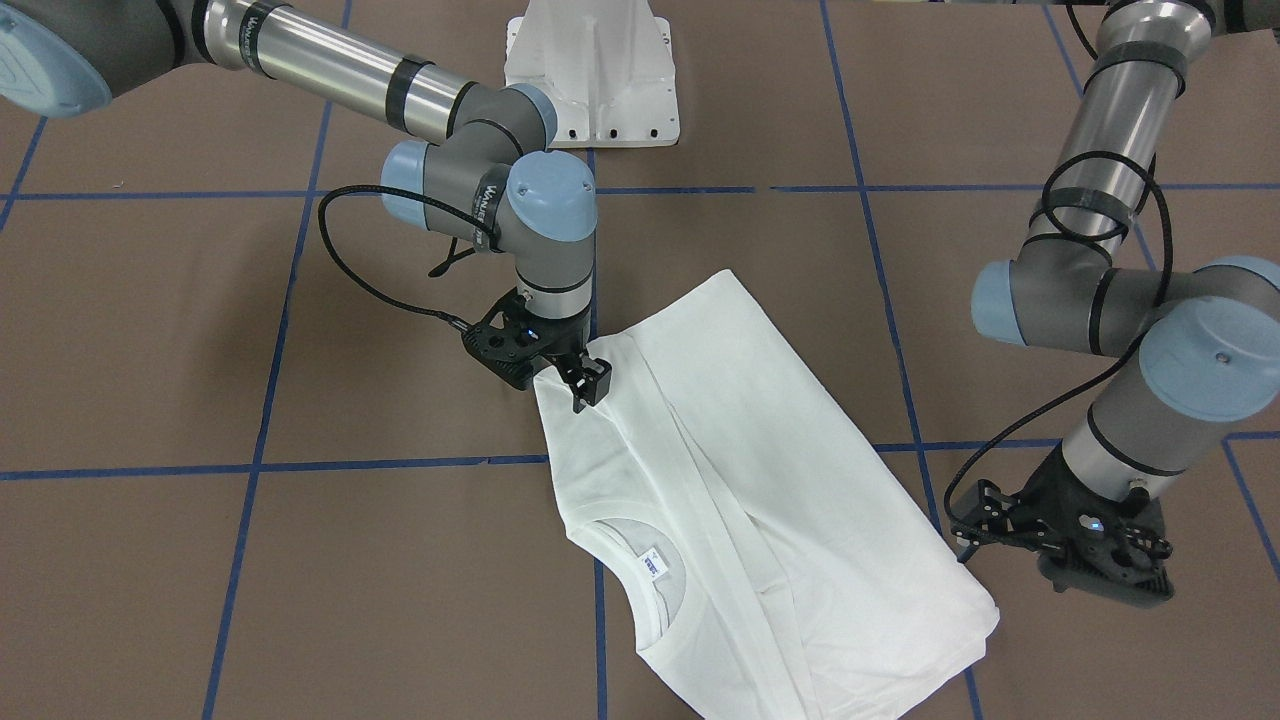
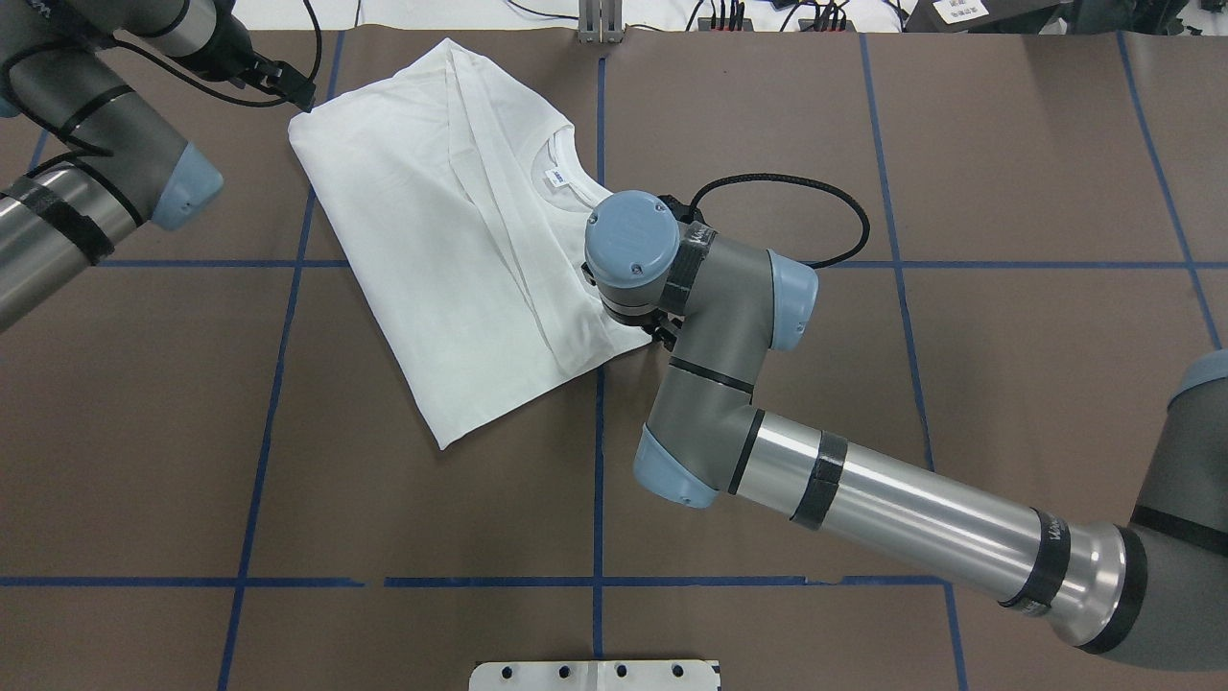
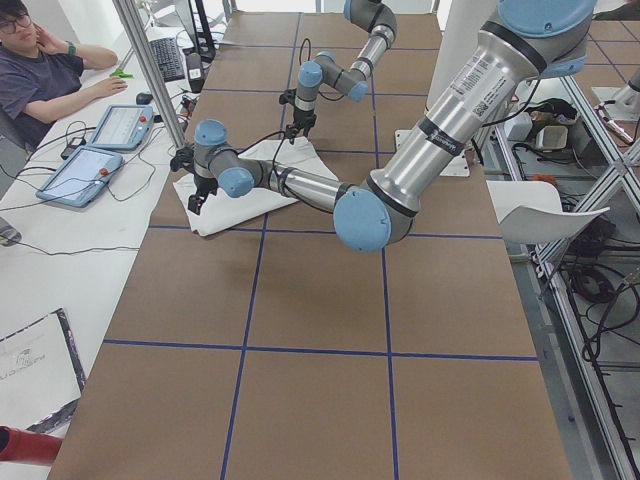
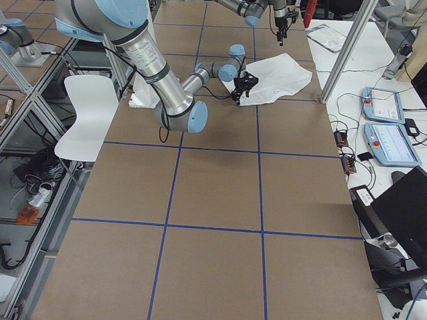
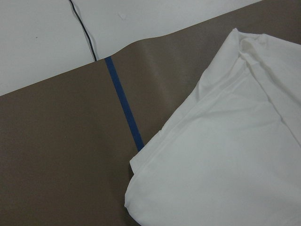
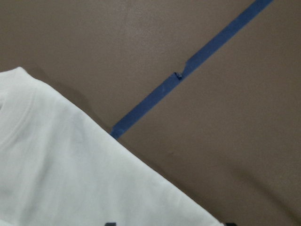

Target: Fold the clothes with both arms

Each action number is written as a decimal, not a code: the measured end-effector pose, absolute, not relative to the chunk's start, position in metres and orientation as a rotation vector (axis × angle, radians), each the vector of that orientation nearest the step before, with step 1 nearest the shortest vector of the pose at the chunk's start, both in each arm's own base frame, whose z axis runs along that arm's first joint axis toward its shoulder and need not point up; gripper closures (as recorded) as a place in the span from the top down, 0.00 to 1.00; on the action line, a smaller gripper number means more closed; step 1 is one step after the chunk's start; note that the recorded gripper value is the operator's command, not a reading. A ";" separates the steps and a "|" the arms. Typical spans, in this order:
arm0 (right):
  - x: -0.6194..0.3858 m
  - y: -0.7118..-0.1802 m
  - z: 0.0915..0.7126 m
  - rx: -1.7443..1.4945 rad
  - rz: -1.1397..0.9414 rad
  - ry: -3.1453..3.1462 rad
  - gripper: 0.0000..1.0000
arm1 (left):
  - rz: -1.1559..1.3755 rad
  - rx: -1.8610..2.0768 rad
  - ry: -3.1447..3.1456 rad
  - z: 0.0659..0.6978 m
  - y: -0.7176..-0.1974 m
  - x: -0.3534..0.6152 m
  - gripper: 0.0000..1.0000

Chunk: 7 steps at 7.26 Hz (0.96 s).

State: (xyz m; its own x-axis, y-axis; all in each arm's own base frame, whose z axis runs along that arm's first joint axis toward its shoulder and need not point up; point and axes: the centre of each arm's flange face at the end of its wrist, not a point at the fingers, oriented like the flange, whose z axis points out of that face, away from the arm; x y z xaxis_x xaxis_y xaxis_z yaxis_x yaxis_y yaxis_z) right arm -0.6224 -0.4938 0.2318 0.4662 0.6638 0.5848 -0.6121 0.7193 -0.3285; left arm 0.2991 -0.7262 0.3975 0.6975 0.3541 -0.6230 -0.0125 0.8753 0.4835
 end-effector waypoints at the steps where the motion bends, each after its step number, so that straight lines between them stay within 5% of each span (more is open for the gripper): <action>1: -0.623 -0.494 0.234 -0.075 0.781 -0.747 0.82 | 0.213 0.472 0.779 0.397 -0.726 0.300 1.00; 3: -0.623 -0.493 0.236 -0.073 0.774 -0.737 0.82 | 0.213 0.472 0.779 0.397 -0.726 0.300 1.00; 4: -0.623 -0.493 0.237 -0.072 0.770 -0.732 0.46 | 0.214 0.473 0.779 0.397 -0.725 0.300 1.00; 5: -0.623 -0.493 0.237 -0.070 0.768 -0.730 0.00 | 0.214 0.475 0.780 0.397 -0.724 0.299 1.00; 7: -0.622 -0.494 0.234 -0.063 0.772 -0.734 0.00 | 0.215 0.476 0.781 0.398 -0.721 0.298 1.00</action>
State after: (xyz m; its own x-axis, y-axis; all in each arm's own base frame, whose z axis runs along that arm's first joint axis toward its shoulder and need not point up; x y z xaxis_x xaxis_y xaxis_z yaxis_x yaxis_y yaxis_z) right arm -0.6219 -0.4938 0.2338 0.4845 0.6547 0.5802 -0.6127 0.7274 -0.3091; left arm 0.2982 -0.7210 0.3982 0.6953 0.3574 -0.6236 -0.0124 0.8735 0.4867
